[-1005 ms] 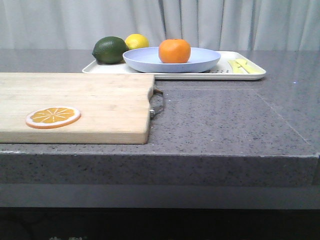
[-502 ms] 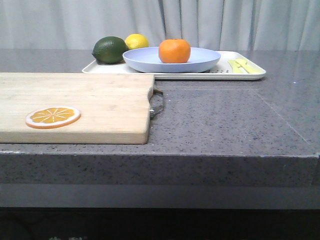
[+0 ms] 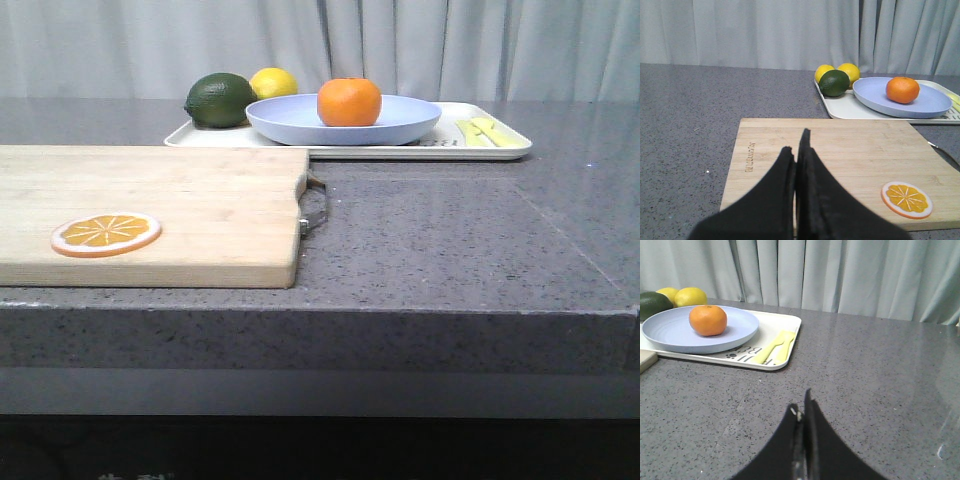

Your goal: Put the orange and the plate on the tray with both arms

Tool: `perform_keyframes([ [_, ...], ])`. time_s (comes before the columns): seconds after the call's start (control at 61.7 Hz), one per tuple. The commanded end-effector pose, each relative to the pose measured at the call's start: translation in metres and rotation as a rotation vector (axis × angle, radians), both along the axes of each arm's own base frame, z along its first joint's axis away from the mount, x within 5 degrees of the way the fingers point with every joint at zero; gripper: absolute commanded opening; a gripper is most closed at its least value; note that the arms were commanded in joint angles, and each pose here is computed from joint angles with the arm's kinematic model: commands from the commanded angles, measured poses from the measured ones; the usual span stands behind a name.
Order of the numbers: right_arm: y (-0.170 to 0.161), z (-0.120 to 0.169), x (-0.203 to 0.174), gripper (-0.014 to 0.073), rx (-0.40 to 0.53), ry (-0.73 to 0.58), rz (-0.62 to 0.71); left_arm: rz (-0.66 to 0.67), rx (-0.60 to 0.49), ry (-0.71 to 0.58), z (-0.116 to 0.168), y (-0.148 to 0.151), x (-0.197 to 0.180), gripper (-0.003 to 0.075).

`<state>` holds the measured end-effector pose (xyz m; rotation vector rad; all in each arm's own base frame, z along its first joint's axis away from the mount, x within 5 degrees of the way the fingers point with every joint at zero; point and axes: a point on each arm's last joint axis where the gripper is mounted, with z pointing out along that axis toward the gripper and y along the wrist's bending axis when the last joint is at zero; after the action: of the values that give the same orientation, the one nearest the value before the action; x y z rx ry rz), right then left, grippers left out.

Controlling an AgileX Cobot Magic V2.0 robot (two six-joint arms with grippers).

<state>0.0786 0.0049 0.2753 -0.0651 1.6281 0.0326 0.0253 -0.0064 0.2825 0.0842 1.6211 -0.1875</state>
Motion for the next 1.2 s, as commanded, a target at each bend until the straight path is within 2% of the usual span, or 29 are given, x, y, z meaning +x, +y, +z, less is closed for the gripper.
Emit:
perform_keyframes([
  [0.0, 0.000, 0.016, 0.000, -0.0112, -0.011, -0.113, -0.005, 0.002, -0.032, -0.106, 0.015, 0.001, -0.003, -0.0017],
  [0.162, 0.000, 0.016, 0.000, -0.0112, -0.011, -0.113, -0.005, 0.039, -0.018, -0.142, 0.004, 0.002, 0.001, -0.0017],
  [0.357, 0.000, 0.016, 0.000, -0.0112, -0.011, -0.113, -0.005, 0.121, -0.004, -0.067, -0.025, 0.004, 0.012, -0.0017],
  [0.729, 0.000, 0.016, 0.000, -0.0112, -0.011, -0.113, -0.005, 0.139, -0.010, -0.090, -0.074, 0.004, 0.029, -0.0017],
  [1.183, 0.000, 0.016, 0.000, -0.0112, -0.011, -0.113, -0.005, 0.140, -0.011, -0.098, -0.075, 0.004, 0.029, -0.0017],
])
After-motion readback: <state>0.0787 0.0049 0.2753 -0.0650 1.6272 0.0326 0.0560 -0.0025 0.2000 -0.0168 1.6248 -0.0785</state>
